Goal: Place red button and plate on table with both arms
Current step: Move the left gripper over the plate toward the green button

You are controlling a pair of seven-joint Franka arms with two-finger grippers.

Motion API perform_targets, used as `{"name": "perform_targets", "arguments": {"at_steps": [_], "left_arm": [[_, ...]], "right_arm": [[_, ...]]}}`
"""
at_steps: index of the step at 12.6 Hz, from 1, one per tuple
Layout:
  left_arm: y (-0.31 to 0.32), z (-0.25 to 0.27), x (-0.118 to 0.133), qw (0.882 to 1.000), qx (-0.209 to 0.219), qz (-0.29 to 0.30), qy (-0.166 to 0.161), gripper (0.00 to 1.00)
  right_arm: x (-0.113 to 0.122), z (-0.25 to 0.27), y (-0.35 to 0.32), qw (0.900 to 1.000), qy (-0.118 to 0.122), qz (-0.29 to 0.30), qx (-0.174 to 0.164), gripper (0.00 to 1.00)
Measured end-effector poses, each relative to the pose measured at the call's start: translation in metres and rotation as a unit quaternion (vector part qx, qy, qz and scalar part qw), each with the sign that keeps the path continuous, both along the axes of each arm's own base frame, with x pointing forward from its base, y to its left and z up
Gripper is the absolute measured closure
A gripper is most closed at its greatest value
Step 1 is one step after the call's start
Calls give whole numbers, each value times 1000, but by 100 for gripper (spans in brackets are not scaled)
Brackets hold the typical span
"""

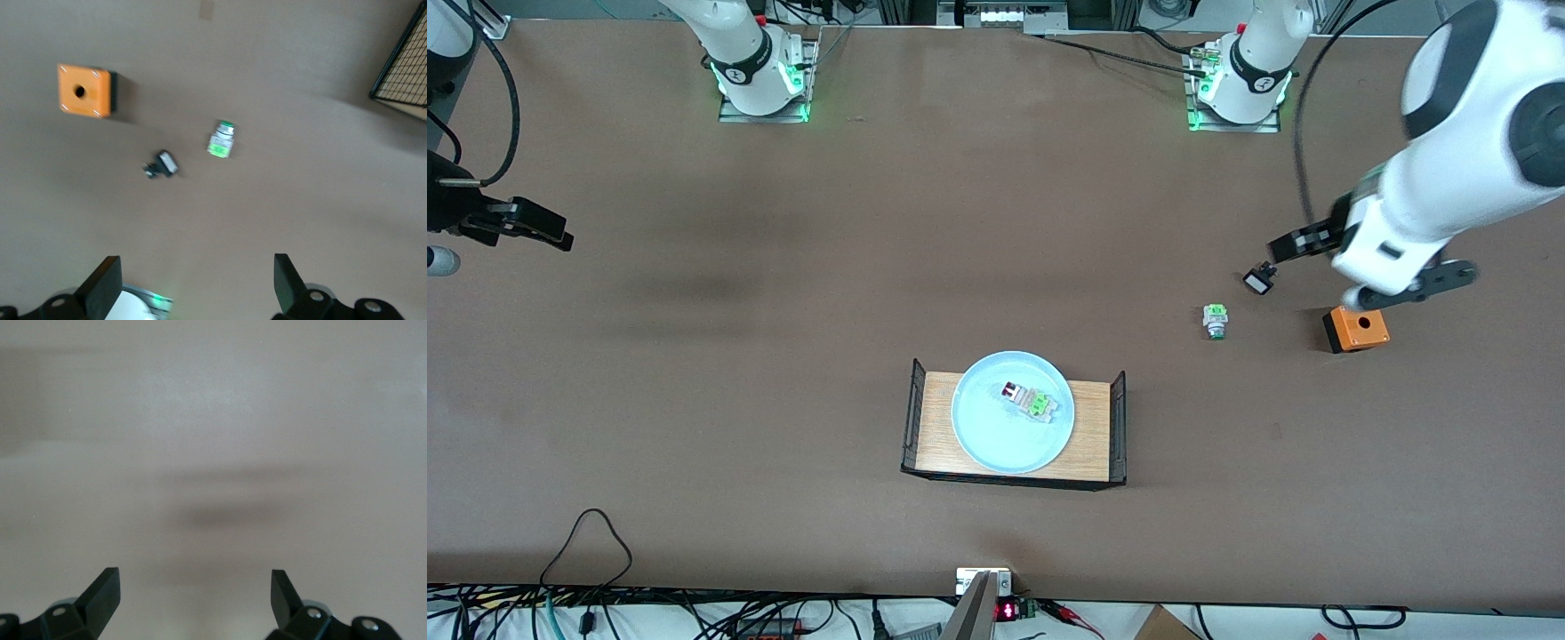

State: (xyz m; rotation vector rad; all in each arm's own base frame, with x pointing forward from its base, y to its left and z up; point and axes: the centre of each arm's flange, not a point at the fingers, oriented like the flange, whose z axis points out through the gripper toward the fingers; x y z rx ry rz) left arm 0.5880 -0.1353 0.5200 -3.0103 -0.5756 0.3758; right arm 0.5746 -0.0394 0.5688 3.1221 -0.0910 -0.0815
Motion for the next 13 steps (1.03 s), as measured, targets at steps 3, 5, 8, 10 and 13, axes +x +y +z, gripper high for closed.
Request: {"name": "perform_targets", "arguments": {"at_steps": [3, 5, 8, 10, 13], "left_arm": [[-45, -11, 26, 994, 1, 105, -8, 0], [-81, -15, 41, 986, -3, 165, -28, 0], [-127, -26, 52, 971, -11, 232, -48, 0], [-145, -25, 61, 962, -21, 267, -60, 0], [-170, -24, 73, 949, -44, 301, -82, 0]], "right_arm": [[0, 0, 0, 1000, 0, 0, 0, 0], [0, 0, 0, 1000, 0, 0, 0, 0], [0, 0, 0, 1000, 0, 0, 0, 0], [0, 0, 0, 1000, 0, 0, 0, 0], [0, 0, 0, 1000, 0, 0, 0, 0]]}}
